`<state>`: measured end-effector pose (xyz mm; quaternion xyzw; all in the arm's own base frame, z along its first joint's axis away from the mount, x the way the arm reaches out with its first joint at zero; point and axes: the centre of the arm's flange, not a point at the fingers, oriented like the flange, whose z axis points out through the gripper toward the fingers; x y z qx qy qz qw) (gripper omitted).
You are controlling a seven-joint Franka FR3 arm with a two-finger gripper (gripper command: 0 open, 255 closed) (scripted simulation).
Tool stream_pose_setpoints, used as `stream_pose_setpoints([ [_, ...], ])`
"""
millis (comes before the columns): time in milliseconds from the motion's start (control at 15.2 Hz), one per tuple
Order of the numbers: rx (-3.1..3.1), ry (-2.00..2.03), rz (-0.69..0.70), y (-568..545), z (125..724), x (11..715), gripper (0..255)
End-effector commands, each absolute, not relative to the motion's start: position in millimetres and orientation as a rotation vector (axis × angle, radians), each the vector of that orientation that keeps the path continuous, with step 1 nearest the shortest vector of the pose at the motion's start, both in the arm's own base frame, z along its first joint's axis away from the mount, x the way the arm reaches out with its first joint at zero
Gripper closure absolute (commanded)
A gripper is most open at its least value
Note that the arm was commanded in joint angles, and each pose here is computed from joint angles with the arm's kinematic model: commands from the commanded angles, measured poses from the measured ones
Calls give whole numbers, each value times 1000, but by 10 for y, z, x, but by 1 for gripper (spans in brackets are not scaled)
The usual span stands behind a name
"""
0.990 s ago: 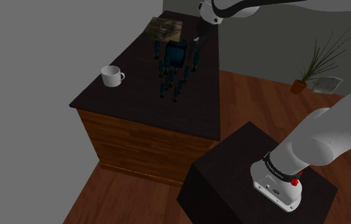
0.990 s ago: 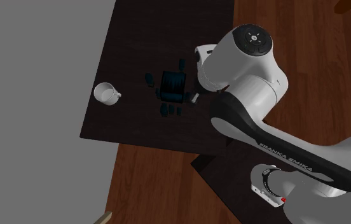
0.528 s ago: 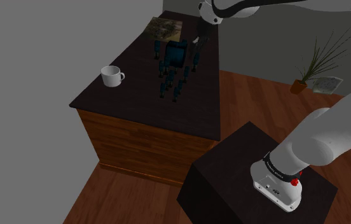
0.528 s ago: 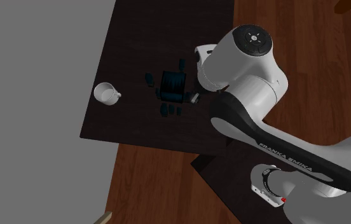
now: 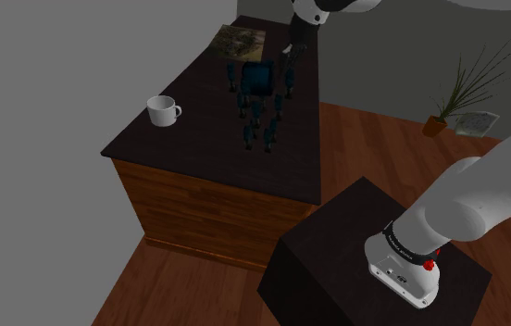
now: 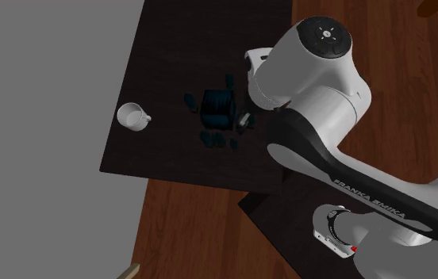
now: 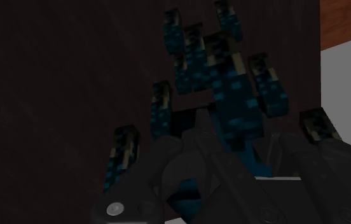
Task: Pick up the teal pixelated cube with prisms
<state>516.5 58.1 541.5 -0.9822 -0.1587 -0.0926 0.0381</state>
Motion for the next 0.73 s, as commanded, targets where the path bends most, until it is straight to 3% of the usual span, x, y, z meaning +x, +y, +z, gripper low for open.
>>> stream_pose_setpoints([
  [0, -3013, -487, -286, 576, 5528, 5166, 255],
  [660, -3013, -487, -286, 576, 5959, 5166, 255],
])
